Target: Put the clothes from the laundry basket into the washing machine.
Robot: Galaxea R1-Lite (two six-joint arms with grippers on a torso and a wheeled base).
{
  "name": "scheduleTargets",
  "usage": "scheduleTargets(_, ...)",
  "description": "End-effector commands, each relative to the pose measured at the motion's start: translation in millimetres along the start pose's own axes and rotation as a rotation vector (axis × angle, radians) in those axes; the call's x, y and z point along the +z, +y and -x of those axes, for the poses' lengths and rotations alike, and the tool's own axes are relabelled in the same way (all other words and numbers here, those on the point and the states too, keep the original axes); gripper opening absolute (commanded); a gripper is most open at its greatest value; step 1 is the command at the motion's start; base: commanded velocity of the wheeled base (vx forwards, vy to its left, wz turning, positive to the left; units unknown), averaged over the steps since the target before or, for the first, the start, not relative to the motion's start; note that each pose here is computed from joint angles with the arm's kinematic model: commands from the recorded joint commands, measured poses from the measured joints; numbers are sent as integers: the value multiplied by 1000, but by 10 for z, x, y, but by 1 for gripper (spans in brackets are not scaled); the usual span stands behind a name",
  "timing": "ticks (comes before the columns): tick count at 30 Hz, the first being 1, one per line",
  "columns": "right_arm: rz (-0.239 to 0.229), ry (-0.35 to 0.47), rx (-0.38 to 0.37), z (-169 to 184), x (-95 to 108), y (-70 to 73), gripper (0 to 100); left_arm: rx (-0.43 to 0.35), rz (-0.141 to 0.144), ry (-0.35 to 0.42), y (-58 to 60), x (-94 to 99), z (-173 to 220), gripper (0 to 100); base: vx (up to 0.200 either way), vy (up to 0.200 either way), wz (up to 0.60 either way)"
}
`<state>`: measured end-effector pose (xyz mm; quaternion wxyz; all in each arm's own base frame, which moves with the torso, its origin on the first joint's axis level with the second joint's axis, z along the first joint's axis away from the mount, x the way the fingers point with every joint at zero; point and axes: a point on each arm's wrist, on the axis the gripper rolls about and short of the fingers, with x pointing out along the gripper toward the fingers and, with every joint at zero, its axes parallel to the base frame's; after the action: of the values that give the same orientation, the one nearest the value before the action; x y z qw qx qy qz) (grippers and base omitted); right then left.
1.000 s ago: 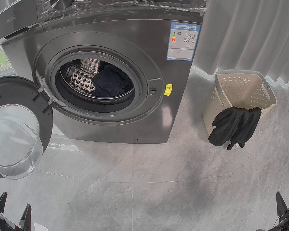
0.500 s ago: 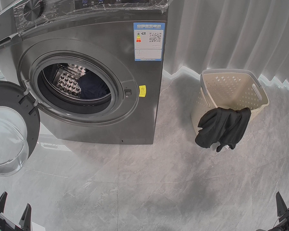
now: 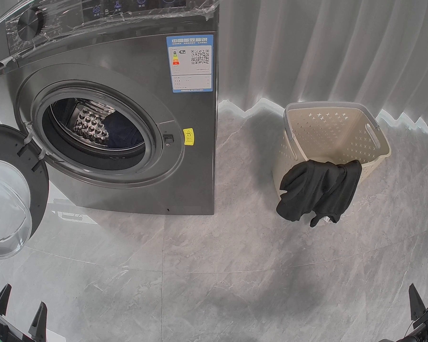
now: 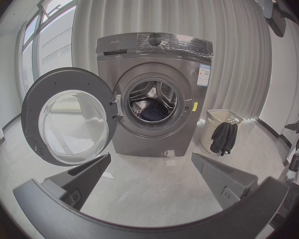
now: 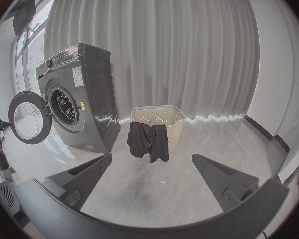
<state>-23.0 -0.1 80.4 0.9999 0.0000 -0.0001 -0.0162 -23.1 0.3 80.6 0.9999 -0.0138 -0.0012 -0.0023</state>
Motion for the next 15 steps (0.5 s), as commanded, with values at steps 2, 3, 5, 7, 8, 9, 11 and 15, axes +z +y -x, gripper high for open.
scheduleTargets(2,0,5,0,-3,-52,0,100,0,-2,4,1,-52,-2,100,200,0,0)
scheduleTargets(3,0,5,0,-3,-52,0,100,0,0,4,1,-52,-2,100,200,0,0)
scheduleTargets(5,0,3,0,-2,-52,0,100,0,0,4,1,-52,-2,100,200,0,0)
scheduleTargets(7,0,3,0,-2,-52,0,100,0,-2,4,1,-52,-2,100,200,0,0)
scheduleTargets(8,0,5,0,-3,-52,0,100,0,-2,4,1,-52,-2,100,200,0,0)
scheduleTargets(9,0,5,0,-3,-52,0,100,0,-2,4,1,-52,-2,100,200,0,0)
scheduleTargets(11,0,3,0,-2,-52,0,100,0,0,6,1,-54,-2,100,0,0,0)
scheduleTargets(15,0,3,0,-2,-52,0,100,0,0,4,1,-52,-2,100,0,0,0)
